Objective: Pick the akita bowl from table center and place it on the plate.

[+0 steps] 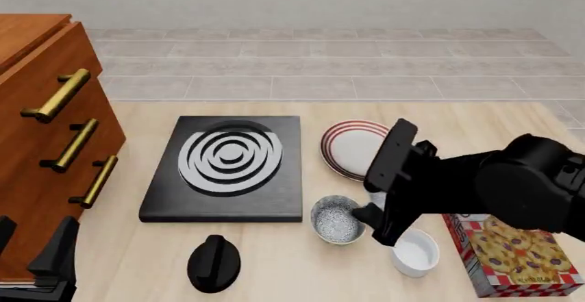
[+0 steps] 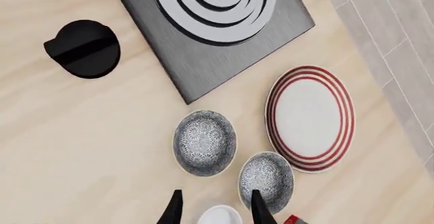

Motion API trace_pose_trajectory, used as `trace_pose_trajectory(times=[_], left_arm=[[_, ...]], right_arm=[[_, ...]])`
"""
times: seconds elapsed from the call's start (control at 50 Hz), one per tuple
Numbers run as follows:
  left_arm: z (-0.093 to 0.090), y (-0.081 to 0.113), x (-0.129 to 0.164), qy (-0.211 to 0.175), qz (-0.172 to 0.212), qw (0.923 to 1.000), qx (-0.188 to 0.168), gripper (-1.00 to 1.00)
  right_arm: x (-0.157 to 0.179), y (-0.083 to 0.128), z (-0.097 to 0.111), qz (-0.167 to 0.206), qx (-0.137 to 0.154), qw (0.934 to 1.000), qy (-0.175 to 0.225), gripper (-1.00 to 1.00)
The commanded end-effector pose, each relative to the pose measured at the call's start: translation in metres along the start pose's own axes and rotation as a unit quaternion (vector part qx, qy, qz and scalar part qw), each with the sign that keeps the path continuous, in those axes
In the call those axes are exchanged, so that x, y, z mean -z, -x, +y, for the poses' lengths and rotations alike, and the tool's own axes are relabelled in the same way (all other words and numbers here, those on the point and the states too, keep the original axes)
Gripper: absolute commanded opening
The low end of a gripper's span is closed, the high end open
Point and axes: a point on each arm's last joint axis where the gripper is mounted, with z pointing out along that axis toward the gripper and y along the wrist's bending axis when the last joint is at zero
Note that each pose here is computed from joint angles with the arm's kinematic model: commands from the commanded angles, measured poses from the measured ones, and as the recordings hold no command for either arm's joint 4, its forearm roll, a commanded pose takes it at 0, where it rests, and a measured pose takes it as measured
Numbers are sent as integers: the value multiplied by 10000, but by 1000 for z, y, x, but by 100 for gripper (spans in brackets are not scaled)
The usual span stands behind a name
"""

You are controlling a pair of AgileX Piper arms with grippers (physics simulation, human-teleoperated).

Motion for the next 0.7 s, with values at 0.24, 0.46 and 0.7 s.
trace_pose_trajectory(times=[0.24,0.46,0.7], left_arm=[[0,0,0,0,1,10000,1,100],[0,0,0,-1,0,10000,0,100],[0,0,0,1,0,10000,-1,100]], right_arm=[[-56,24,19,659,685,9931,680,100],[-79,20,29,904,766,9892,866,100],[-91,13,33,1042,744,9874,931,100]])
